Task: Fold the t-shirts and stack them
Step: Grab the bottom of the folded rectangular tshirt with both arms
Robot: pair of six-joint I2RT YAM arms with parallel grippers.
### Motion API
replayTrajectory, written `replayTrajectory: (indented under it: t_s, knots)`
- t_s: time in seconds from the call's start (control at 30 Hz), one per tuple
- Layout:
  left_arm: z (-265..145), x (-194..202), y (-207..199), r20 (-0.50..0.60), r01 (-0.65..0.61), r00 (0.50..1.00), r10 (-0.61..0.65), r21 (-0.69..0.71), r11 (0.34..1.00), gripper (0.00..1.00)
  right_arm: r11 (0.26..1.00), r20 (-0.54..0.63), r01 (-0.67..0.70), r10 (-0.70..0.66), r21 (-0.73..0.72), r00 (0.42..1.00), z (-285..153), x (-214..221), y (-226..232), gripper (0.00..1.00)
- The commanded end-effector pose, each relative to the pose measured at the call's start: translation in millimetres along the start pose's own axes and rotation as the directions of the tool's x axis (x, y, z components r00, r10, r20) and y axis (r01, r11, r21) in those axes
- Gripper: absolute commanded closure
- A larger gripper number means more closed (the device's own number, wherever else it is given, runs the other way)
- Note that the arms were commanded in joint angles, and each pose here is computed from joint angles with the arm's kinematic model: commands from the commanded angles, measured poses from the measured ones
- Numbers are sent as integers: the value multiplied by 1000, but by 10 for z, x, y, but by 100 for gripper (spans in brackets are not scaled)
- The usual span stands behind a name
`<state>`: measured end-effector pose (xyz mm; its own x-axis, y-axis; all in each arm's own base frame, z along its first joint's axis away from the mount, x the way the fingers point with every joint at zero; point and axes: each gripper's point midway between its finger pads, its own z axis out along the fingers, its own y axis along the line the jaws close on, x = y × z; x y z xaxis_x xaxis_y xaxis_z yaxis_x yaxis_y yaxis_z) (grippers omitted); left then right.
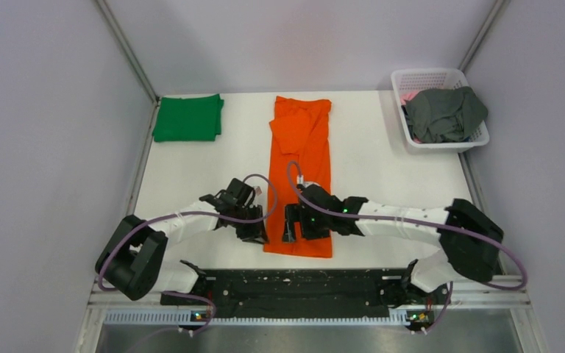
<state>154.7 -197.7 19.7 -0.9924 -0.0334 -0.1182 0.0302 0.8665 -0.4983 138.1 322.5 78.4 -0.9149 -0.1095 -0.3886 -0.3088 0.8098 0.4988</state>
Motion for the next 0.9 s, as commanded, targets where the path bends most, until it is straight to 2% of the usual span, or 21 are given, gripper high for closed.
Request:
replayTrajectory:
  t_s: [0.0, 0.1, 0.27, 0.4, 0.53, 0.63, 0.7, 0.8, 0.83, 0.87]
  knots:
    - [-12, 98, 159, -8, 9, 1000, -10, -67, 998, 72, 999, 39, -27, 26, 35, 999, -357, 81, -143, 12]
    - [-14, 131, 163, -14, 8, 1000, -9, -63, 998, 72, 980, 33, -135, 131, 145, 991, -454, 248, -514, 15]
    - [-6, 122, 132, -18, 2, 1000, -3, -52, 999, 74, 946, 2, -259, 263, 195, 965, -414, 540, -812, 30]
    - [31, 128, 104, -35, 1, 999, -2, -34, 999, 91, 927, 38, -305, 304, 220, 952, -257, 584, -959, 44]
    - [41, 152, 107, -49, 5, 999, -6, -34, 999, 100, 935, 1, -319, 323, 153, 946, -95, 632, -858, 56]
    - [25, 184, 71, -54, 1, 999, -1, -8, 1000, 100, 938, 2, -310, 313, 157, 950, -67, 638, -879, 72]
    - [9, 210, 38, -60, -4, 998, 5, 18, 1000, 100, 946, 14, -286, 287, 155, 958, -74, 593, -876, 78]
    - [-26, 208, 7, -61, -5, 998, 6, 26, 1000, 100, 952, 33, -256, 254, 171, 967, -94, 529, -888, 96]
    - [-48, 198, -29, -60, -8, 998, 10, 37, 999, 100, 955, 33, -245, 243, 169, 969, -109, 501, -863, 100]
    - [-77, 173, -82, -55, -12, 998, 15, 55, 998, 100, 957, 32, -236, 234, 168, 972, -128, 479, -843, 100]
